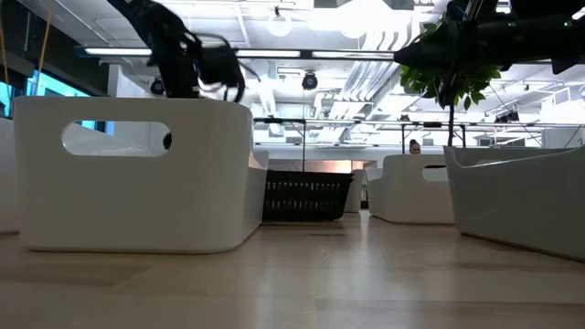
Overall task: Stack baskets by color
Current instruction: Stack the top black bin on top of the black bin
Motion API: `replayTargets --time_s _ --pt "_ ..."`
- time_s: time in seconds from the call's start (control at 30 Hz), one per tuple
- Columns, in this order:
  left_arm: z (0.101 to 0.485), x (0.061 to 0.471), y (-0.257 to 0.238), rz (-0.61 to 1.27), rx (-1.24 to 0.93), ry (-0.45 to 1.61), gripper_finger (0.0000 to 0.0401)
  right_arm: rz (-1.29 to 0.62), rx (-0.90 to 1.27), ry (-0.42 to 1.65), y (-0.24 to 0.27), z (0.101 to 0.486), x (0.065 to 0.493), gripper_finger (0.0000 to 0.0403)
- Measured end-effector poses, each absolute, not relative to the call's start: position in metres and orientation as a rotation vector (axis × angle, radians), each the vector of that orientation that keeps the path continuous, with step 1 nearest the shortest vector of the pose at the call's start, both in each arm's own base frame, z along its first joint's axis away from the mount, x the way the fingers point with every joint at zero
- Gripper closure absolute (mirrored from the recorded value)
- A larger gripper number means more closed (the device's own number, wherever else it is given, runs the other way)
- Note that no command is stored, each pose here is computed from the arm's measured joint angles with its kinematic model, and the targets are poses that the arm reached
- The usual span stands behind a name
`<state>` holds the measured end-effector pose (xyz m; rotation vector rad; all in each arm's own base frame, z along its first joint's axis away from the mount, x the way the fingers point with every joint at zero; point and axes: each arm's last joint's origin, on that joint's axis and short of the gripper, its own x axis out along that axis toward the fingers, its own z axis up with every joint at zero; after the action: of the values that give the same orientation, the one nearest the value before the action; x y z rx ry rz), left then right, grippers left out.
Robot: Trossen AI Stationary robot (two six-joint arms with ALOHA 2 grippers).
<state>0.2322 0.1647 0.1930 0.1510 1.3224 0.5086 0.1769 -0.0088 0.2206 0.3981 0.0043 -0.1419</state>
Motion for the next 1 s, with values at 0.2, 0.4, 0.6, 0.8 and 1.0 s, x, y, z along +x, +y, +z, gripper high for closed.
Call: replayTargets --time_s 0.2,0.4,0.6,0.8,1.0 --pt "0.25 0.221 0.143 0.515 0.237 1.194 0.0401 -0.142 0.39 0.005 -0.009 0.221 0.177 0.0403" --pt "0.327 0.217 0.106 0.433 0.297 0.932 0.0401 -0.143 0.386 0.005 -0.009 0.221 0.177 0.0403" --pt "0.372 0.207 0.044 0.196 0.357 0.671 0.0401 -0.142 0.392 0.005 -0.009 0.221 0.177 0.0403" --pt "0.363 0.204 -0.019 0.089 0.55 0.75 0.0401 -0.135 0.392 -0.012 -0.009 0.222 0.177 0.0403" --pt "0.35 0.217 -0.064 0.112 0.585 0.744 0.0401 -0.103 0.387 -0.063 -0.008 0.228 0.177 0.0403"
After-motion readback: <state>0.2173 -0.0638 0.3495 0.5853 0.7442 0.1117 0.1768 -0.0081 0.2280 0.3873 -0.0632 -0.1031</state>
